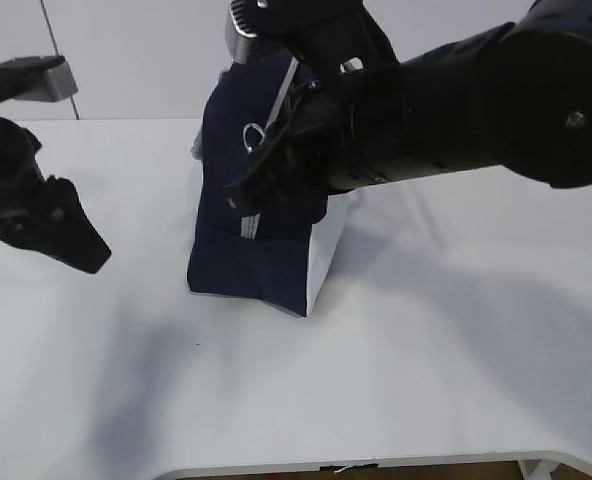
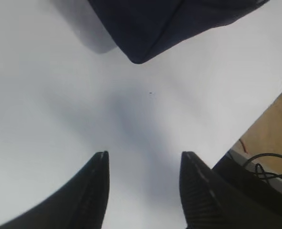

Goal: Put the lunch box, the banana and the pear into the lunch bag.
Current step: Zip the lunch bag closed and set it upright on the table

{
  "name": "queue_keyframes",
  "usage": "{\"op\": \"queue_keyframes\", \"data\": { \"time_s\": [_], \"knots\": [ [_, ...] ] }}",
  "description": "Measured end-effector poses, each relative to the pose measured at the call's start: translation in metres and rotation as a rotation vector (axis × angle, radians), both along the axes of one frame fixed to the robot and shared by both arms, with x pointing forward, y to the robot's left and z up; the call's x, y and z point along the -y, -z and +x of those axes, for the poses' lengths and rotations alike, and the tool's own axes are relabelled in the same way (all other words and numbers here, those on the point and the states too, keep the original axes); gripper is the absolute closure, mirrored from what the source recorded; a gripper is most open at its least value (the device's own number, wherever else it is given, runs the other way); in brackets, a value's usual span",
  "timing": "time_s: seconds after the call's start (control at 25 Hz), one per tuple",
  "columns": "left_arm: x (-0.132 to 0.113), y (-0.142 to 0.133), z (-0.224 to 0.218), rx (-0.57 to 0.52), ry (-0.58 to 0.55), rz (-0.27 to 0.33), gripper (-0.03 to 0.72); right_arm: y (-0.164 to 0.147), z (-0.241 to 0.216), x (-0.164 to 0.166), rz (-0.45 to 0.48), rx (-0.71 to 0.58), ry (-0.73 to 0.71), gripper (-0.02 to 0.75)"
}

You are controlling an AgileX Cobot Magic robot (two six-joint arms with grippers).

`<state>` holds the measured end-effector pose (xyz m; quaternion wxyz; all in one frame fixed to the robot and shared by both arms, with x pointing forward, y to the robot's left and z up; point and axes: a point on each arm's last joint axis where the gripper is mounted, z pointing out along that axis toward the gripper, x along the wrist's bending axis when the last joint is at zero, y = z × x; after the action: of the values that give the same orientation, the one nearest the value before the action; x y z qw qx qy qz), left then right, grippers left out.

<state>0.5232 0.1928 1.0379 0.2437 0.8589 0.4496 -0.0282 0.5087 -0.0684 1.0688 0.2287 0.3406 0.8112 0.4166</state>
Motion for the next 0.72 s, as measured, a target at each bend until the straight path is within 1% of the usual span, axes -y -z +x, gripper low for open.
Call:
{"op": "queue_keyframes", "data": {
  "time_s": [0.04, 0.08, 0.16, 0.24, 0.32, 0.44, 0.6, 0.72],
  "knots": [
    [0.000, 0.008, -0.002, 0.000, 0.003, -0.011, 0.339, -0.001, 0.000, 0.000, -0.010, -0.010, 0.003, 0.720],
    [0.002, 0.015, -0.004, 0.008, 0.003, -0.034, 0.339, -0.003, 0.000, 0.000, -0.015, -0.014, 0.006, 0.720],
    [0.003, 0.029, -0.008, 0.038, 0.010, -0.068, 0.339, -0.005, 0.000, 0.001, -0.033, -0.033, 0.011, 0.720],
    [0.005, 0.039, -0.010, 0.088, 0.012, -0.106, 0.339, -0.007, 0.000, 0.002, -0.045, -0.045, 0.016, 0.720],
    [0.008, 0.048, -0.013, 0.135, 0.019, -0.123, 0.339, -0.008, 0.000, 0.002, -0.056, -0.061, 0.021, 0.720],
    [0.019, 0.052, -0.014, 0.225, 0.047, -0.126, 0.339, -0.012, 0.000, 0.002, -0.053, -0.078, 0.028, 0.720],
    [0.037, 0.050, -0.013, 0.358, 0.058, -0.092, 0.339, -0.015, 0.000, 0.001, -0.038, -0.096, 0.035, 0.720],
    [0.049, 0.048, -0.014, 0.426, 0.052, -0.076, 0.339, -0.016, 0.000, 0.001, -0.037, -0.103, 0.037, 0.720]
  ]
}}
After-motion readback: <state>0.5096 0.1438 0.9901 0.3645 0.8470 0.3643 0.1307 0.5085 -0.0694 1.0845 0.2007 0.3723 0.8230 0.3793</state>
